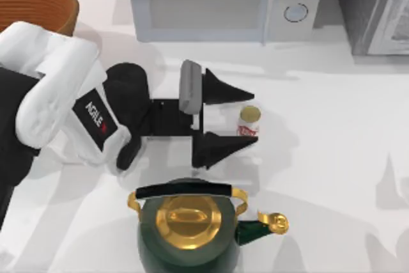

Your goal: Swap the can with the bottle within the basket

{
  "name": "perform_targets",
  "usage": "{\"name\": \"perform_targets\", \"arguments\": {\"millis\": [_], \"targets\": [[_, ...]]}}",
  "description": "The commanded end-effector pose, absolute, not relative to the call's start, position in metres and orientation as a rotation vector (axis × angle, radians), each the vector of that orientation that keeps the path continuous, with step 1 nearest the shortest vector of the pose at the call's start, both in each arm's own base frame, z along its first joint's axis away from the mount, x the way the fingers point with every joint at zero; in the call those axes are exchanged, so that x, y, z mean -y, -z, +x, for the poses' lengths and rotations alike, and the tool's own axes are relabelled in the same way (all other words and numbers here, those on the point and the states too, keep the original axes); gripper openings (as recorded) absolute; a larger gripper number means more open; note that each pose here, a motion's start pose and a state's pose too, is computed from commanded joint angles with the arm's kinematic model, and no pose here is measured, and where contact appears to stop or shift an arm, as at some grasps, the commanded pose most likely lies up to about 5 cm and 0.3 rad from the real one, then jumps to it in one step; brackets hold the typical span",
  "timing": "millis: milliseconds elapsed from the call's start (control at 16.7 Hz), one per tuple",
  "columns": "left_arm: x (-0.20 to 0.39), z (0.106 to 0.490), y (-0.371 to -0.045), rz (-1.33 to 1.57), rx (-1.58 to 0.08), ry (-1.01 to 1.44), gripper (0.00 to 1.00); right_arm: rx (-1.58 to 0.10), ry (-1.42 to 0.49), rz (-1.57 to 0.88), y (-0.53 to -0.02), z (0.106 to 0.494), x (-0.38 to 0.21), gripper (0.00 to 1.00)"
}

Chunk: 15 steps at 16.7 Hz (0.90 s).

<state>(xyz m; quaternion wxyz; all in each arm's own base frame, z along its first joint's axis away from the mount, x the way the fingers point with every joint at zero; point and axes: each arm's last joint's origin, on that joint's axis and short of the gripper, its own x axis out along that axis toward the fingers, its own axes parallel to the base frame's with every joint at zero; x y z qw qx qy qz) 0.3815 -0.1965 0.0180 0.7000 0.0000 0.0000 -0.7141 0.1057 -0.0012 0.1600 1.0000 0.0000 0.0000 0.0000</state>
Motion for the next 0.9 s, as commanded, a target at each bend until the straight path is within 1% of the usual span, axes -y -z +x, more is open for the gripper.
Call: {"name": "perform_targets", "arguments": {"millis": [420,540,720,900], "targets": [[0.195,0.382,-0.018,0.000,0.000,1.587,1.00,0.000,0.000,0.000,-0.160,0.106,0.001,1.00],[0.190,0.385,-0.027,0.005,0.005,1.554,1.00,0.000,0.000,0.000,-0.160,0.106,0.001,1.00],[0.172,0.390,-0.060,0.014,0.011,1.434,1.00,0.000,0.000,0.000,-0.160,0.106,0.001,1.00],[0.143,0.386,-0.113,0.021,0.008,1.260,1.00,0.000,0.000,0.000,-0.160,0.106,0.001,1.00]]}}
